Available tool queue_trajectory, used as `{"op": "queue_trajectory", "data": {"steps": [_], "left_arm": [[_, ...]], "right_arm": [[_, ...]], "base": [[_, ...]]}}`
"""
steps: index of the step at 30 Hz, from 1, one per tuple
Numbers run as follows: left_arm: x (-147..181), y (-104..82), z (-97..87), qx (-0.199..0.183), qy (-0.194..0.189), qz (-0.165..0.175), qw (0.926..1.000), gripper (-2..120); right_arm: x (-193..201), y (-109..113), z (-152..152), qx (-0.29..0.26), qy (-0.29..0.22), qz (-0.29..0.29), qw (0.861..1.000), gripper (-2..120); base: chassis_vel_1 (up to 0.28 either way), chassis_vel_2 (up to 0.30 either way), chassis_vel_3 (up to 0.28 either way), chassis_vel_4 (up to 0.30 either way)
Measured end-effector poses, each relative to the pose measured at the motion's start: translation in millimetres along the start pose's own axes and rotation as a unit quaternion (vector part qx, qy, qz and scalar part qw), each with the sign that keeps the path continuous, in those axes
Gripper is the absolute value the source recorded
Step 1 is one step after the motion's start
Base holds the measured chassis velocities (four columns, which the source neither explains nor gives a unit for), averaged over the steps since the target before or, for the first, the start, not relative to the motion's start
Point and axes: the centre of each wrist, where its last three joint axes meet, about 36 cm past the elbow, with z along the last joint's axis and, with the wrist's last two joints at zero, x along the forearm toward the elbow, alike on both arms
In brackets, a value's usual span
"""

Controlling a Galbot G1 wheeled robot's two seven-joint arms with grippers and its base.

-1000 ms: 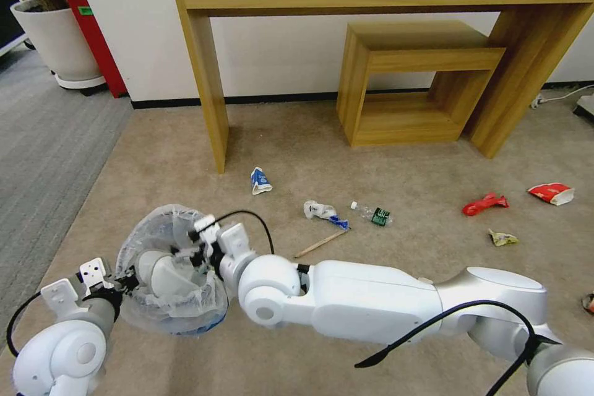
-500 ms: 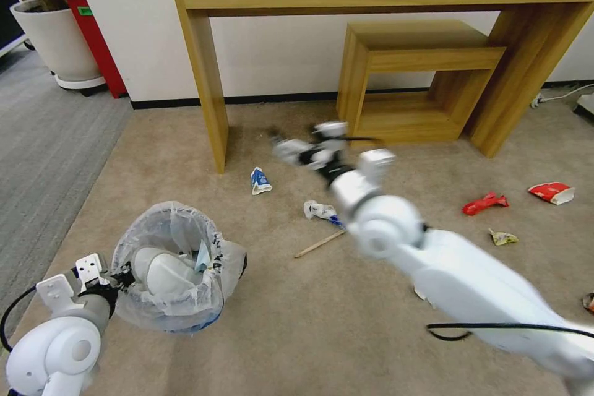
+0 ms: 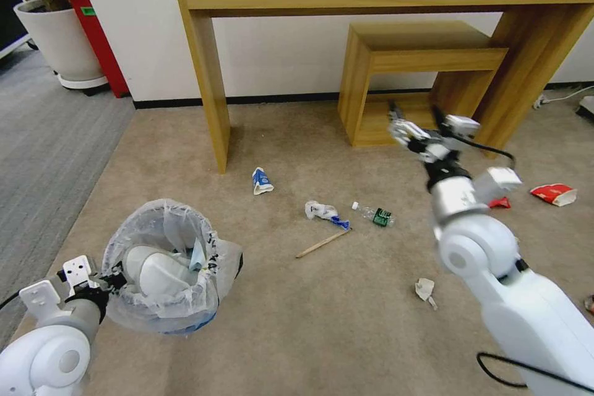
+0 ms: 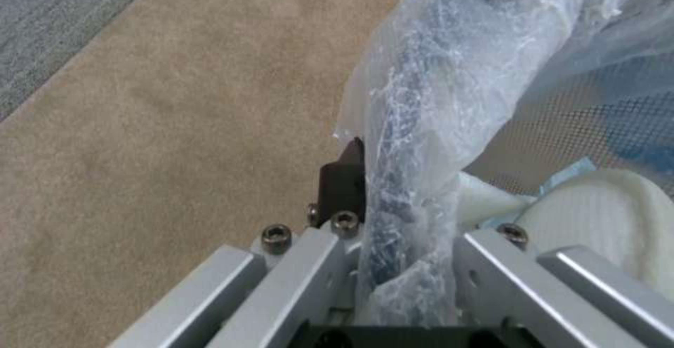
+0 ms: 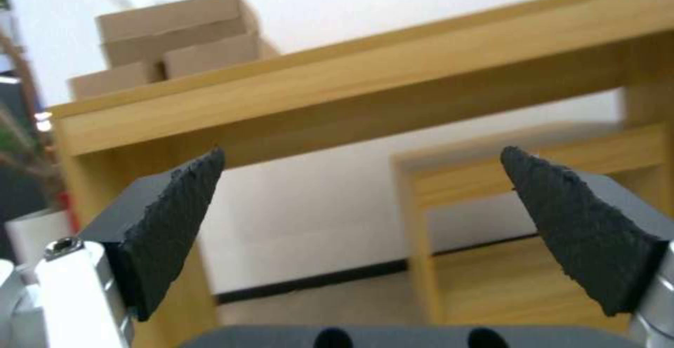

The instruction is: Pick up the trash bin and place the garbage on the floor into it.

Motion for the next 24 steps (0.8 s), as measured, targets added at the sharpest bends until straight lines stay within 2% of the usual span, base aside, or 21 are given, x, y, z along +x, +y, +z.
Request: {"op": "queue_trajectory", "data": {"steps": [7,10,24], "left_arm": [[-0.6,-2.7,-0.5,-0.005,0.001,0.005,1.0,0],[-1.7,-1.8,0.0,-0.008,0.003,0.008,0.9999,0],[-5.5,1.6,-6.3,-0.02,0.003,0.013,0.9997,0]], "right_arm": [[24.9,-9.9,0.5,0.014,-0.018,0.016,1.0,100],[39.3,-15.3,6.6,0.037,-0.027,0.038,0.998,100],[68.4,-14.4,21.6,0.04,-0.014,0.075,0.996,100]], "base": [[0.0,0.0,0.0,0.0],[0.0,0.0,0.0,0.0],[0.0,0.0,0.0,0.0]]}}
